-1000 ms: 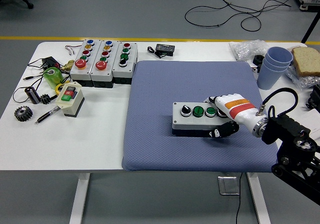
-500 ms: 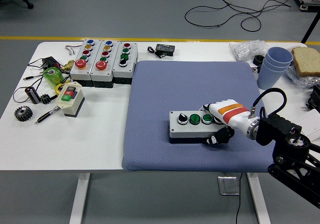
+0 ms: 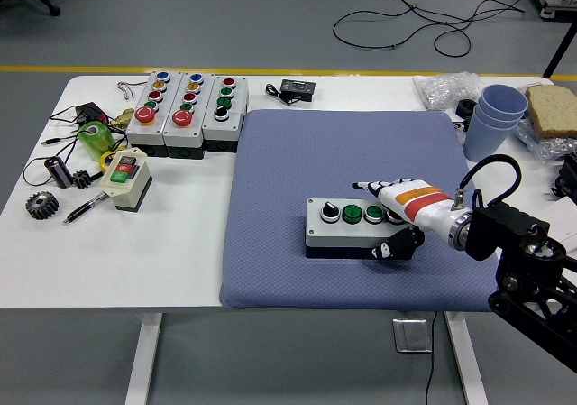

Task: Pick up the button,place it on the desk,press the button,press the button

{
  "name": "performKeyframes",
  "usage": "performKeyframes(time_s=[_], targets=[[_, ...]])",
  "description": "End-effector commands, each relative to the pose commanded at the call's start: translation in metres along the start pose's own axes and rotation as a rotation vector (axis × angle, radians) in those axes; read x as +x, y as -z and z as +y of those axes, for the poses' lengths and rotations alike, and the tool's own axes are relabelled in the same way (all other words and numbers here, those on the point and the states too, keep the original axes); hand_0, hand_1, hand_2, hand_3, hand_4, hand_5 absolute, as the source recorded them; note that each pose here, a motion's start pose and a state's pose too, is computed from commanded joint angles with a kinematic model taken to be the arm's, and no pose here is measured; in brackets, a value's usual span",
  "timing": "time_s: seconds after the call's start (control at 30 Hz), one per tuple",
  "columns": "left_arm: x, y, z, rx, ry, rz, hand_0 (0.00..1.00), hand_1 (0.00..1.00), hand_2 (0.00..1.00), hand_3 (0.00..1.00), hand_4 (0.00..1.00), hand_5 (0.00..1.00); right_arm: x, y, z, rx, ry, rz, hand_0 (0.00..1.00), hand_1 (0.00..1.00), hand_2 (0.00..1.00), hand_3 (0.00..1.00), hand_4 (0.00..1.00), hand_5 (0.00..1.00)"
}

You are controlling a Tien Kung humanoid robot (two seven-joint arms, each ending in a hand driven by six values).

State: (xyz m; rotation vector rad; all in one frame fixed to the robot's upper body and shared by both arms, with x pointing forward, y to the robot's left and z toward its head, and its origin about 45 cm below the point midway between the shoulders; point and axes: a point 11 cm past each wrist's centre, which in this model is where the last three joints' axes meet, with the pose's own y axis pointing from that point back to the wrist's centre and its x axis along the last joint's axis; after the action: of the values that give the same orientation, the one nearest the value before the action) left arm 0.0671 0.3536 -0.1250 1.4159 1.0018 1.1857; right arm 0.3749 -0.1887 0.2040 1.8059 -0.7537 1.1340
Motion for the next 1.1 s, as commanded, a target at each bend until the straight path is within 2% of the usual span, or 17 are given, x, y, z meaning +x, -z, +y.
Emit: performKeyframes(time_s=[0.17,0.2,0.23,0.33,0.47,0.53,0.63,0.67,0.73,0.83,0.87,0.93,1.0,1.03,1.1], targets=[[0.0,0.0,0.0,0.001,0.0,-0.007,0.77,0.921,0.957,0.892,0.66,0.894,0.003,0.0,0.004,0.007,-0.003,-0.001,0.944,0.807,0.952,0.998,0.956,0.403],[0.0,0.0,0.0,0.002,0.0,-0.007,0.77,0.921,0.957,0.892,0.66,0.894,0.006,0.002,0.007,0.016,-0.017,-0.008,0.944,0.807,0.952,0.998,0.956,0.403],[0.0,0.001,0.0,0.002,0.0,-0.008,0.769,0.922,0.956,0.889,0.658,0.894,0.008,0.003,0.008,0.023,-0.027,-0.013,0.984,0.835,0.964,0.998,0.96,0.403],[0.0,0.001,0.0,0.003,0.0,-0.008,0.769,0.922,0.956,0.889,0.658,0.894,0.014,0.008,0.016,0.049,-0.072,-0.026,0.984,0.835,0.964,0.998,0.96,0.403],[-0.001,0.003,0.0,0.005,-0.001,-0.008,0.774,0.922,0.955,0.89,0.654,0.894,0.029,0.009,0.036,0.066,-0.184,-0.049,0.992,0.84,0.949,0.99,0.943,0.382],[-0.001,0.004,-0.001,0.006,-0.002,-0.009,0.774,0.922,0.955,0.89,0.654,0.894,0.041,0.005,0.049,0.064,-0.277,-0.065,0.992,0.84,0.949,0.99,0.943,0.382],[-0.001,0.005,-0.001,0.008,-0.001,-0.009,0.774,0.922,0.955,0.89,0.654,0.894,0.051,0.0,0.061,0.056,-0.372,-0.06,0.992,0.84,0.949,0.99,0.943,0.382],[-0.001,0.005,-0.001,0.009,-0.001,-0.01,0.773,0.921,0.953,0.887,0.651,0.892,0.052,-0.001,0.062,0.055,-0.385,-0.06,0.584,0.297,0.491,0.666,0.84,0.325],[-0.001,0.006,-0.001,0.012,0.0,-0.014,0.773,0.921,0.953,0.887,0.651,0.892,0.055,-0.005,0.067,0.06,-0.427,-0.055,0.584,0.297,0.491,0.666,0.84,0.325],[-0.001,0.007,-0.001,0.017,-0.001,-0.017,0.773,0.921,0.953,0.887,0.651,0.892,0.054,-0.008,0.07,0.069,-0.444,-0.048,0.584,0.297,0.491,0.666,0.84,0.325],[-0.001,0.008,-0.001,0.018,-0.001,-0.018,0.773,0.921,0.952,0.884,0.647,0.889,0.052,-0.009,0.07,0.065,-0.43,-0.042,0.223,0.003,0.269,0.625,0.818,0.326],[-0.001,0.009,-0.001,0.019,-0.001,-0.018,0.773,0.921,0.952,0.884,0.647,0.889,0.051,-0.009,0.07,0.063,-0.424,-0.039,0.223,0.003,0.269,0.625,0.818,0.326],[-0.001,0.009,-0.001,0.021,-0.001,-0.022,0.773,0.921,0.952,0.884,0.647,0.889,0.045,-0.011,0.068,0.05,-0.377,-0.031,0.223,0.003,0.269,0.625,0.818,0.326],[-0.001,0.01,-0.001,0.021,-0.001,-0.024,0.772,0.92,0.951,0.882,0.646,0.888,0.042,-0.012,0.068,0.047,-0.36,-0.027,0.163,0.002,0.227,0.617,0.84,0.357],[-0.001,0.01,-0.001,0.022,-0.002,-0.025,0.772,0.92,0.951,0.882,0.646,0.888,0.04,-0.013,0.067,0.04,-0.343,-0.024,0.163,0.002,0.227,0.617,0.84,0.357]])
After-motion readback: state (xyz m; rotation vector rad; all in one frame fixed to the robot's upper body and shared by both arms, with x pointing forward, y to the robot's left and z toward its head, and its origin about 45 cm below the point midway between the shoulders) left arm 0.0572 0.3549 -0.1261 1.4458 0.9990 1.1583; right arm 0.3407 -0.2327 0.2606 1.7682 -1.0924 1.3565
